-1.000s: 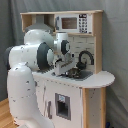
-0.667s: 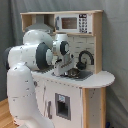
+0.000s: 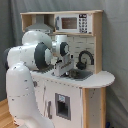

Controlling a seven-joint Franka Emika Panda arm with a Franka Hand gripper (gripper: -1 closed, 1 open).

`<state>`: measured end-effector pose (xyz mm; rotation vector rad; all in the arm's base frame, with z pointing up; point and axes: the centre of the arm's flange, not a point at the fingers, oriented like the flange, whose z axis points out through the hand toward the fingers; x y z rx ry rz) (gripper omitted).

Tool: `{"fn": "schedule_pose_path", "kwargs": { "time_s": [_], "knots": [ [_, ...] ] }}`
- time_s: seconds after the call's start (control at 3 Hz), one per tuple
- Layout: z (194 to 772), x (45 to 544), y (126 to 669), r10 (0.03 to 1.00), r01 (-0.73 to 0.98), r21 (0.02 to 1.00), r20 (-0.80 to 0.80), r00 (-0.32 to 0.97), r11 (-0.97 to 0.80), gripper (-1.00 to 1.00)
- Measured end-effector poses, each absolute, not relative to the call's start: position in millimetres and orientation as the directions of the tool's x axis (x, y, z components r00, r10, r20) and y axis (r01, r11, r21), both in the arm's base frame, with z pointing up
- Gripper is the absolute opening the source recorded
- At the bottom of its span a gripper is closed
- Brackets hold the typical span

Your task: Play with the kitchen

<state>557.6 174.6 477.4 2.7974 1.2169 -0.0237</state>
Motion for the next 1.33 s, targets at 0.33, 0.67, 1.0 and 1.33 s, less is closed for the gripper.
{"fn": "schedule_pose_path", "kwargs": {
  "time_s": [0.33,0.67,1.0,1.33],
  "knots": [
    [471,571,180,0.738,0.737,0.091,-0.031,0.674,-0.670,1.00],
    [471,581,187,0.743,0.741,0.091,-0.021,0.669,-0.665,1.00],
    [487,585,202,0.750,0.749,0.079,-0.020,0.661,-0.658,1.00],
    [514,586,198,0.743,0.742,0.076,-0.027,0.669,-0.666,1.00]
  ]
}}
